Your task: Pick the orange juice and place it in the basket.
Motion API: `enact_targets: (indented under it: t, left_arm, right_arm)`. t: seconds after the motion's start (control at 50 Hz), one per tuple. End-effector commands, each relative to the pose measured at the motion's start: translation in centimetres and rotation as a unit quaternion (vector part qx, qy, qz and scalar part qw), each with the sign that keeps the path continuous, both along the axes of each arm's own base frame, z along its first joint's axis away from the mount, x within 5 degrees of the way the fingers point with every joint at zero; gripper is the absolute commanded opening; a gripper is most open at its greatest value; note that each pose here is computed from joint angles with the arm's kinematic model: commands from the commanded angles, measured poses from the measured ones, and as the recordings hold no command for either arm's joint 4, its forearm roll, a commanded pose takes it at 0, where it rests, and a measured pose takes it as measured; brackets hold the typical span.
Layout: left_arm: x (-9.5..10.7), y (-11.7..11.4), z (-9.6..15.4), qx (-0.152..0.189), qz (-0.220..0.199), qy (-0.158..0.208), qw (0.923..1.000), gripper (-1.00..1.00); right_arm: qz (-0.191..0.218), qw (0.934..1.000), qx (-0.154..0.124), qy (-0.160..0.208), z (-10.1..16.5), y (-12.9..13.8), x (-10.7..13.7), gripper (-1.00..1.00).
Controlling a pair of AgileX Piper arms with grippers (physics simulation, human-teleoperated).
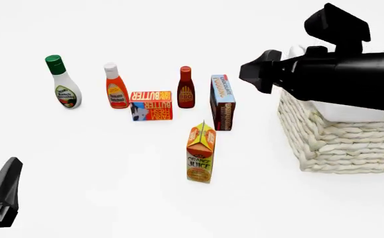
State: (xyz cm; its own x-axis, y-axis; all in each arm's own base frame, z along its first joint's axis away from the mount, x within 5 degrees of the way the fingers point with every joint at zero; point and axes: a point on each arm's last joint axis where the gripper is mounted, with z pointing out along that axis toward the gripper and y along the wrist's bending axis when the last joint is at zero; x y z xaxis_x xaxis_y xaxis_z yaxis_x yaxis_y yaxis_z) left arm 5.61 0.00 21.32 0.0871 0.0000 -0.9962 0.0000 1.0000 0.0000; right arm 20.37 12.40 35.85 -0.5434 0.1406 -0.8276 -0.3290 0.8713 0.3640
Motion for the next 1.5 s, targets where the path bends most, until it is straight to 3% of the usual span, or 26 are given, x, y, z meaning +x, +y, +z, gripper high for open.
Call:
enact_targets:
  t: [0.02, 0.14, 0.72, 0.94, 1.5]
  left_arm:
    - [0.0, 0.0, 0.0, 0.000, 0.000, 0.000, 1.0000, 1.00]
    - [0.0, 0.0, 0.0, 0.000, 0.000, 0.000, 1.0000, 1.00]
    - [0.0, 0.0, 0.0, 0.000, 0.000, 0.000, 1.0000, 1.00]
    - [0.0, 0.0, 0.0, 0.000, 0.000, 0.000, 1.0000, 1.00]
    - [0.0, 0.0, 0.0, 0.000, 0.000, 0.000, 1.0000, 1.00]
  right_arm:
    - [-0.019, 0.9990, 0.009, 0.039, -0.8, 0.6, 1.4, 1.00]
    - [-0.031, 0.9975, 0.027, 0.058, -1.9, 1.0, 2.1, 1.00]
    - [-0.047, 0.9923, 0.037, 0.109, -4.9, 2.7, 4.1, 1.00]
    - [-0.053, 0.9883, 0.049, 0.134, -6.6, 3.5, 4.3, 1.00]
    - [-0.047, 0.9834, 0.051, 0.168, -9.0, 5.3, 4.3, 1.00]
